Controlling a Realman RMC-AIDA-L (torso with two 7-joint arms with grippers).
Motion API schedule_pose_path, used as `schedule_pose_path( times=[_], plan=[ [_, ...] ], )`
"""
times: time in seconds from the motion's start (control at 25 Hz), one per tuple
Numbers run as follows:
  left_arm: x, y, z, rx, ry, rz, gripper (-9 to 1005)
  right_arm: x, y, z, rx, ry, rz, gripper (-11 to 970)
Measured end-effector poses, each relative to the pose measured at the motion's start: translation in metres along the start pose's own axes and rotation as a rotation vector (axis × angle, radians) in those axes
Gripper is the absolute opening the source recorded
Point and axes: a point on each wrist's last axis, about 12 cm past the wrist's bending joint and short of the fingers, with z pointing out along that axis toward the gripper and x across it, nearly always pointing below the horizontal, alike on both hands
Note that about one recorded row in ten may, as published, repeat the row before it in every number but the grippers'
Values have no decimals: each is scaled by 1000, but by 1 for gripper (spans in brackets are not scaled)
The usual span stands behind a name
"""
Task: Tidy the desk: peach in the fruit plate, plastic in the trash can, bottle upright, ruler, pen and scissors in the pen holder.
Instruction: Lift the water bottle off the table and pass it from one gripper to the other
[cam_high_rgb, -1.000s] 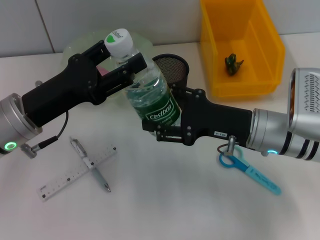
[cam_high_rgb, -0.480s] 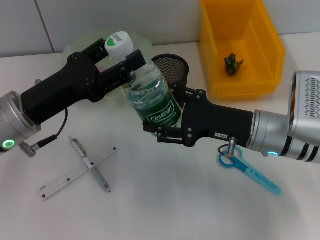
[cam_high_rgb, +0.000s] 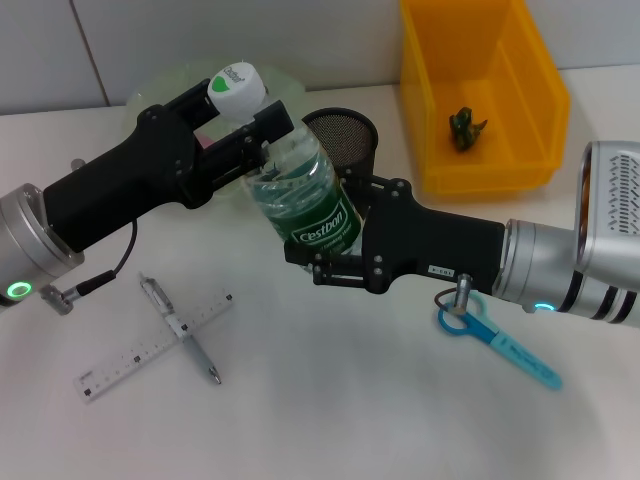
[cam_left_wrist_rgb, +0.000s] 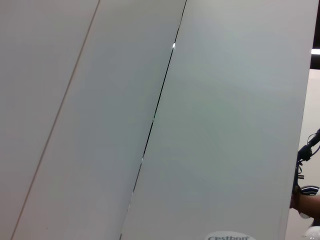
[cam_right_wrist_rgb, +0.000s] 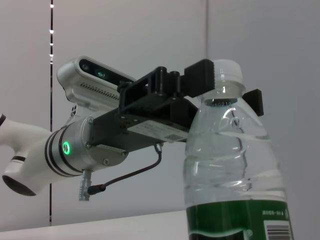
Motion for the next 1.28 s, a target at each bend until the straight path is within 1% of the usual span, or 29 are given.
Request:
schedule_pose_path(
  times=[0.04, 0.48, 0.68, 1.08, 1.28],
  plan=[
    [0, 0, 0, 0, 0, 1, 695, 0, 0, 0, 0, 0, 1, 770],
    [0, 0, 0, 2, -1, 4, 486, 0, 0, 0, -2, -2, 6, 771],
    [0, 0, 0, 4, 0, 14, 446, 0, 1, 0, -3, -3, 11, 770],
    [0, -1, -1, 3, 1, 13, 447, 0, -1, 2, -8, 8, 49, 770],
    [0, -1, -1, 4, 3, 14, 447, 1, -2, 2, 4, 19, 51, 771]
  ],
)
